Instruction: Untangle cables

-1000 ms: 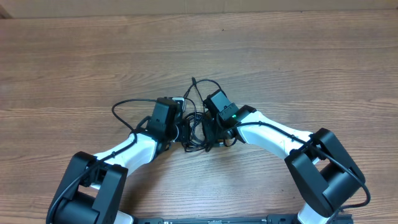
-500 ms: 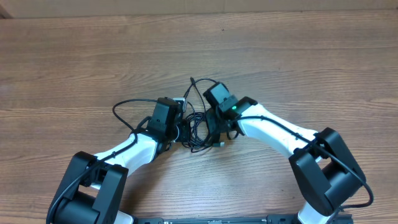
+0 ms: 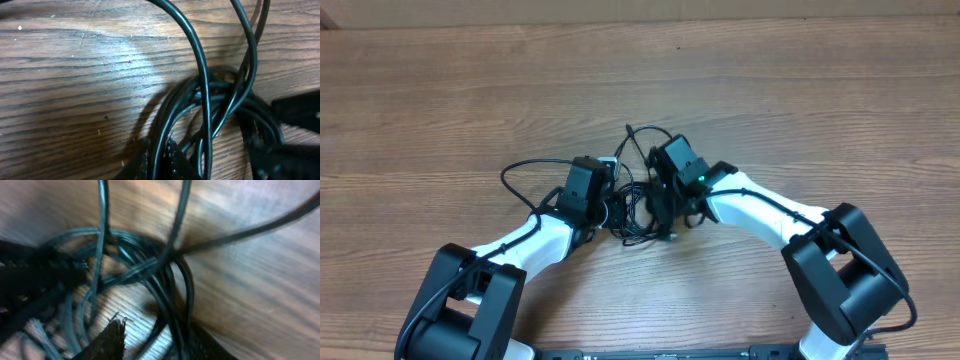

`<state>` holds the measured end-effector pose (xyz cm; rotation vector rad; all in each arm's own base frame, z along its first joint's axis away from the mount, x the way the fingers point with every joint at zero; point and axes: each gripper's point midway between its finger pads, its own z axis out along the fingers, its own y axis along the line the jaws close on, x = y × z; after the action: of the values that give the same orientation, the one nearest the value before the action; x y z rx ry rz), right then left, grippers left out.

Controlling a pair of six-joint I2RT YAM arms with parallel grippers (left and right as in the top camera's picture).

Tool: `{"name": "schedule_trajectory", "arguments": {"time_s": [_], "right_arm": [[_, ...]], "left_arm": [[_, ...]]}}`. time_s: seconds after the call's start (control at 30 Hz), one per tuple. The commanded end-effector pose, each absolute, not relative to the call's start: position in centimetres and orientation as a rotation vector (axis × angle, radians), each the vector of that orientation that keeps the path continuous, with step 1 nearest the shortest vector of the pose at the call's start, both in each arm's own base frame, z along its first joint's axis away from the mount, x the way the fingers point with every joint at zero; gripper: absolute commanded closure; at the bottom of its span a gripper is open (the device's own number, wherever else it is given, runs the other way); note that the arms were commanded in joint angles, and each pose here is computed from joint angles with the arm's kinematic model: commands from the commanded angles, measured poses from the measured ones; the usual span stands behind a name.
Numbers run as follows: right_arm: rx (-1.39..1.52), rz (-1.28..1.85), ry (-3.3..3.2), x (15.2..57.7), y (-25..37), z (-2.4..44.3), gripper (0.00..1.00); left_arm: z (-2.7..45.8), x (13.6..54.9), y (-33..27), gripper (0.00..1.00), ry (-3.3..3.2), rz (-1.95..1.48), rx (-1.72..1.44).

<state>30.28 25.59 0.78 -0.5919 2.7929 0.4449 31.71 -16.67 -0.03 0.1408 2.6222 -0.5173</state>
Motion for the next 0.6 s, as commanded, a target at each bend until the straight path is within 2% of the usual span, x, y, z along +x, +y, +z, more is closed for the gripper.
{"name": "schedule_trajectory", "arguments": {"time_s": [0.0,0.1,0.23,0.4,0.57], "right_arm": [[-0.605,0.373,2.811,29.5,23.9,-1.1,0.59],[-0.584,0.303,2.776,30.6,23.4,-1.1,0.6],[-0.632,0.496,2.834,28.3,25.0,-1.0,0.95],[-0.661,0.604,2.937,25.5,25.1,-1.1,0.96],[-0.905,1.068,2.887,21.4,27.7,1.3,0.96]], "left_arm": [[-2.8,30.0,-14.9,0.88,2.718,-0.422,0.101],[-2.8,30.0,-14.9,0.87,2.718,-0.422,0.101],[-2.8,29.9,-14.9,0.88,2.722,-0.421,0.1],[-2.8,30.0,-14.9,0.88,2.718,-0.422,0.101],[-2.8,30.0,-14.9,0.89,2.718,-0.422,0.1]]}}
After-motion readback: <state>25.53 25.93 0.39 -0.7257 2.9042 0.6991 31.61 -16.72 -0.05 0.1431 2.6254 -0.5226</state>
